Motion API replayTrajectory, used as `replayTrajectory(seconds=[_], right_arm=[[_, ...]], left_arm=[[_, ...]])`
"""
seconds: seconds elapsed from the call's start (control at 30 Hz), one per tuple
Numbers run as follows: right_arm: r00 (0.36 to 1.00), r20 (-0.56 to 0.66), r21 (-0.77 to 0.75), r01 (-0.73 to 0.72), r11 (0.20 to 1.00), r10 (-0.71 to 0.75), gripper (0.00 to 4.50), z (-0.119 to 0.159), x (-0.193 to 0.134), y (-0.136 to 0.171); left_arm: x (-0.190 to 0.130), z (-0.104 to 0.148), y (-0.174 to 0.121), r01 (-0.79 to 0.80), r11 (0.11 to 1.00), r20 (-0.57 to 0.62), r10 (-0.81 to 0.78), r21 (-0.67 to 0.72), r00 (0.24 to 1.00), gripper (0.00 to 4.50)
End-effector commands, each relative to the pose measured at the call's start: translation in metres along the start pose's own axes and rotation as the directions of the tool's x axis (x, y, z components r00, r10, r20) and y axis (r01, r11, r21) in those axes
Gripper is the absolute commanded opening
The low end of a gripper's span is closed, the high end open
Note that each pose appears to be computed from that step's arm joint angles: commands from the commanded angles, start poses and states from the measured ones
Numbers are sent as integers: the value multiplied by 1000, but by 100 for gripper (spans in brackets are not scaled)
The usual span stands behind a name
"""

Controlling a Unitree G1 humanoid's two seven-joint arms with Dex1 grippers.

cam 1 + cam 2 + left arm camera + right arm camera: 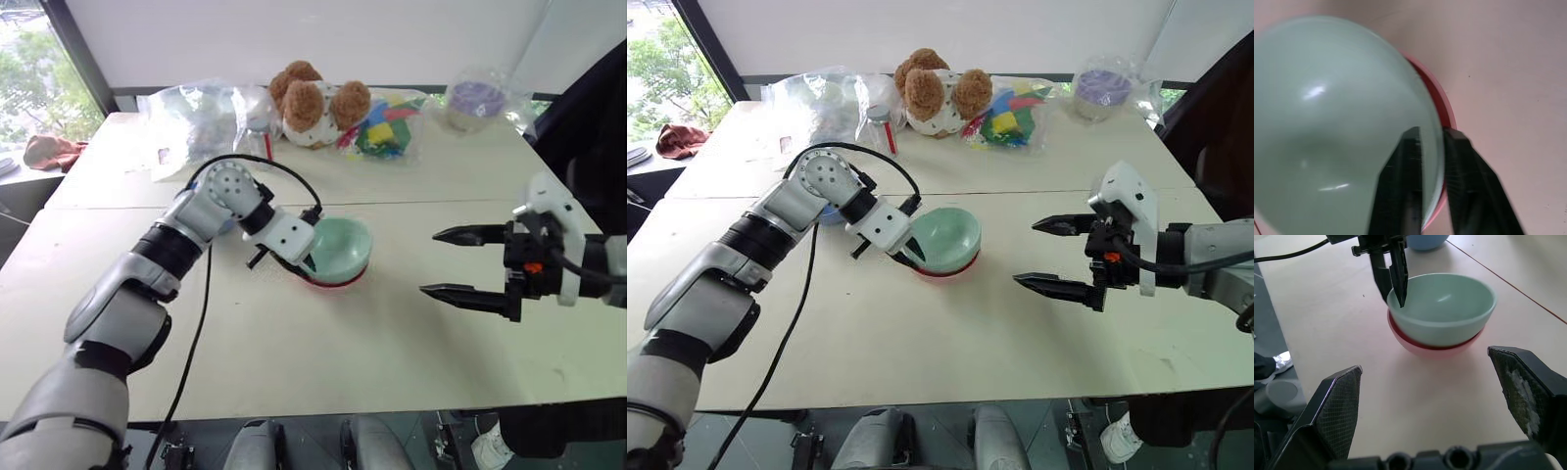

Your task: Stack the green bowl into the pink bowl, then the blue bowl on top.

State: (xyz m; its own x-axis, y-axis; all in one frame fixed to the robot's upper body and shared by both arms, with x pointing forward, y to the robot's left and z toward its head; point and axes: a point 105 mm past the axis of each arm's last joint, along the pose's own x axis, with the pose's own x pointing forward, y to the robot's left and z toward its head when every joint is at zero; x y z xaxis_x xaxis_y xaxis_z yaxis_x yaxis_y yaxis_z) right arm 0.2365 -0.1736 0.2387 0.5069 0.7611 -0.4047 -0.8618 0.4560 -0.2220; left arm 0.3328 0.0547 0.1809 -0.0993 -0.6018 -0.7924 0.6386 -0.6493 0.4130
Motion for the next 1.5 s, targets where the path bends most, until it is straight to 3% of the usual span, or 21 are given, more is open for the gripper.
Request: replayTrajectory(seconds=[0.03, 0.17, 0.3, 0.4, 0.53, 0.63, 0.77, 0.93, 1.13, 1.27, 1.43, 1.5], right_arm=[[999, 17, -44, 36, 998, -35, 450, 9, -6, 1], [999, 19, -43, 40, 998, -39, 450, 9, -6, 0], [999, 29, -49, 34, 998, -32, 450, 10, -4, -2], [998, 56, -60, 23, 998, -20, 450, 14, 1, -6], [997, 75, -77, -10, 997, 16, 450, 17, 11, -8], [996, 79, -92, -22, 995, 30, 450, 19, 15, -11], [995, 83, -109, -37, 993, 46, 450, 21, 19, -16], [995, 80, -125, -50, 991, 61, 450, 23, 22, -18], [995, 74, -133, -50, 990, 60, 450, 23, 21, -19], [997, 67, -133, -32, 991, 41, 450, 22, 18, -19], [998, 63, -132, -22, 991, 31, 450, 22, 16, -18], [998, 60, -135, -9, 991, 17, 450, 21, 15, -20]], left_arm=[[-12, 12, 10, -20, 998, 15, 19, 52, 1000, 252], [-35, 23, 21, -89, 996, 67, 88, 6, 994, 449], [-86, 22, 30, -252, 965, 50, 256, -70, 966, 449], [-123, 1, 17, -381, 913, -52, 378, -145, 924, 449], [-145, -34, -13, -503, 824, -189, 467, -262, 864, 449], [-148, -63, -40, -562, 771, -319, 474, -300, 821, 449], [-142, -94, -69, -628, 669, -403, 487, -398, 775, 449], [-136, -121, -72, -711, 572, -481, 527, -408, 701, 449], [-123, -142, -71, -744, 503, -517, 536, -440, 668, 449], [-120, -150, -73, -744, 505, -539, 515, -438, 666, 254], [-127, -139, -60, -734, 535, -498, 541, -418, 678, 5], [-130, -132, -51, -721, 562, -474, 545, -405, 691, 5]])
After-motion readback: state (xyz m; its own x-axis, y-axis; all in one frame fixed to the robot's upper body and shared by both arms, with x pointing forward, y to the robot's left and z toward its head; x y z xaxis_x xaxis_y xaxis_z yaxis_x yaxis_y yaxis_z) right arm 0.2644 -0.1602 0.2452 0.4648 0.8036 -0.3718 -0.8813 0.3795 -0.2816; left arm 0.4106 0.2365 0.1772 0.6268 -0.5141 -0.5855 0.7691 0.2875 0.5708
